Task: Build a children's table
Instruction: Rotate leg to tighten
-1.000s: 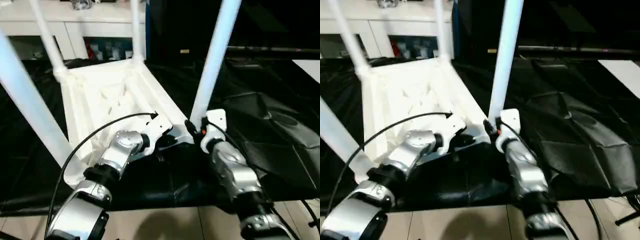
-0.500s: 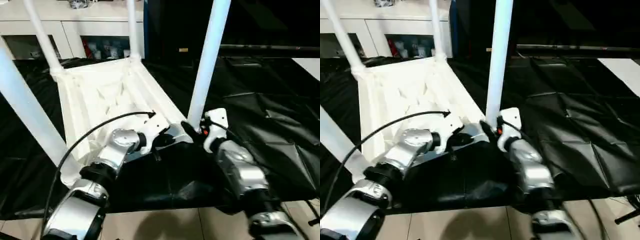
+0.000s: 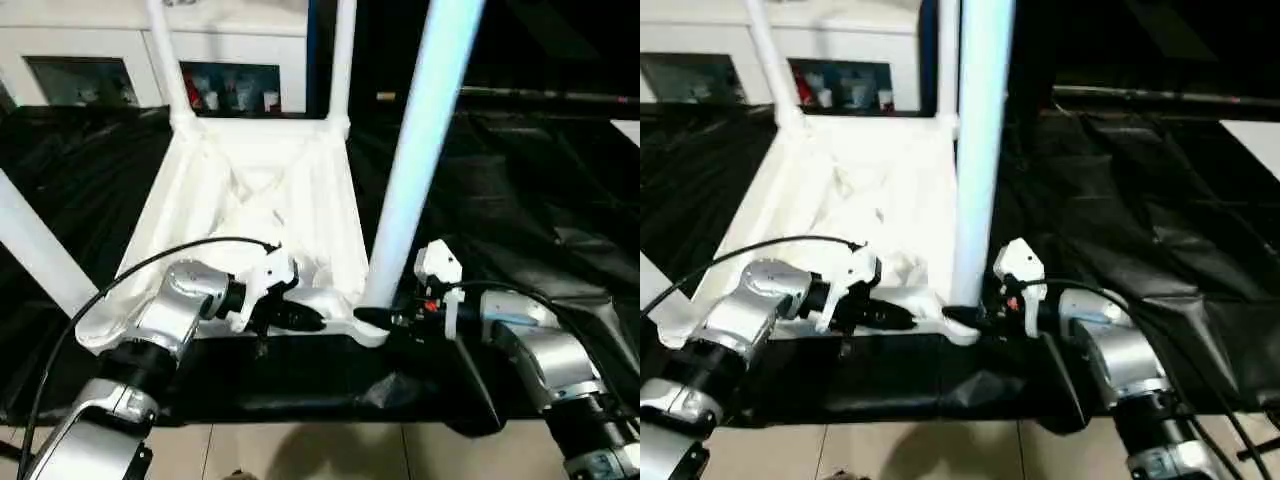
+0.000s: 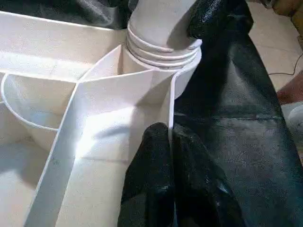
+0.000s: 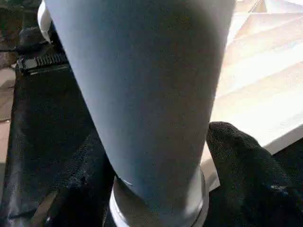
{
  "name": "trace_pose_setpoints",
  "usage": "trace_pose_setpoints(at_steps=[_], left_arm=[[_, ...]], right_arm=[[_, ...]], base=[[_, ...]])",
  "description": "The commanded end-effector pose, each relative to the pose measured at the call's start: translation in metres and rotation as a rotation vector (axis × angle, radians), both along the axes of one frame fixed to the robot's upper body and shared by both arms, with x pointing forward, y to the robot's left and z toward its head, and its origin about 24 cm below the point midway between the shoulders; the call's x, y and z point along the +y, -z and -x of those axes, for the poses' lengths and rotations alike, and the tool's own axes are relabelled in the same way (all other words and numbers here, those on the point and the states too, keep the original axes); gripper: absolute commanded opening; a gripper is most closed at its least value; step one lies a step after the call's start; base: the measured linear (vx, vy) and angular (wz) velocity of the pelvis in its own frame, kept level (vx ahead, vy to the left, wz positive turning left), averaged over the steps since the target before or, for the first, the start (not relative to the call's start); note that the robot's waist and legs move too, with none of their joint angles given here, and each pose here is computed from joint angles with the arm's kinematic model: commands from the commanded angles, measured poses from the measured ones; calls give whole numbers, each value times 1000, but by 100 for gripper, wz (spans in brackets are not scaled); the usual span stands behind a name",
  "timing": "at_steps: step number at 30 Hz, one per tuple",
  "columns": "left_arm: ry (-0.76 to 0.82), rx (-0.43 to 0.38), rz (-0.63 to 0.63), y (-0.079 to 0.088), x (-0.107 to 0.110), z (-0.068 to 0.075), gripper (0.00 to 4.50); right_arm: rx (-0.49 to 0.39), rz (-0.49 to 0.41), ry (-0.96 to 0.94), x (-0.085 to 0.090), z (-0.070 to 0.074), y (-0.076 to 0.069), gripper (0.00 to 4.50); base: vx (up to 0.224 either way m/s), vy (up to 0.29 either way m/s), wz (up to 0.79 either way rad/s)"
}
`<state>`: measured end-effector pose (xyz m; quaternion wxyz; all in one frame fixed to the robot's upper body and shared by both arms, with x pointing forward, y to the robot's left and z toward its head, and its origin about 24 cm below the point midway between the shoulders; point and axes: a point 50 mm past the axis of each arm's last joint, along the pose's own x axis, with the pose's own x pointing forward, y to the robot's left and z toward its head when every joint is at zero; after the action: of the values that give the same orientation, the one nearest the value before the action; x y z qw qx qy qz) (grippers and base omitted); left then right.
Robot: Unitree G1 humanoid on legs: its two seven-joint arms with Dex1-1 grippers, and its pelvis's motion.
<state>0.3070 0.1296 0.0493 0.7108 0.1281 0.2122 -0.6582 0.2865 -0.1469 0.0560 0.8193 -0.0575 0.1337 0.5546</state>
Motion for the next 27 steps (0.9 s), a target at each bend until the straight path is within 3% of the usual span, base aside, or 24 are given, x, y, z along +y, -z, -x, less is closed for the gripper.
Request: trace_pose_setpoints(at_steps=[1,9,13,17,18,20,25,27], left_arm=[[44,37,55,3,-9,7,0],[16,17,56,2,-9,3,0],[-35,-7,59,3,-11,-1,0],[-225,-89,45,6,-22,-18,0],[-296,-118,37,7,-31,-25,0],[-356,-123,34,8,-41,-29,0],[-444,-133,44,8,-66,-33,0],[-455,-160,45,9,-83,-33,0]], right_arm=[[-6,16,-22,1,1,-2,281],[9,33,-27,0,1,1,212],[16,27,24,0,-1,5,205],[3,5,280,0,-14,16,200],[-16,0,471,2,-22,24,199],[-2,-10,599,5,-24,30,199],[48,-40,742,22,-23,40,197],[70,-63,834,36,-29,42,196]], base=[[0,0,0],[0,0,0],[0,0,0],[0,0,0],[0,0,0],[0,0,0],[0,0,0],[0,0,0]])
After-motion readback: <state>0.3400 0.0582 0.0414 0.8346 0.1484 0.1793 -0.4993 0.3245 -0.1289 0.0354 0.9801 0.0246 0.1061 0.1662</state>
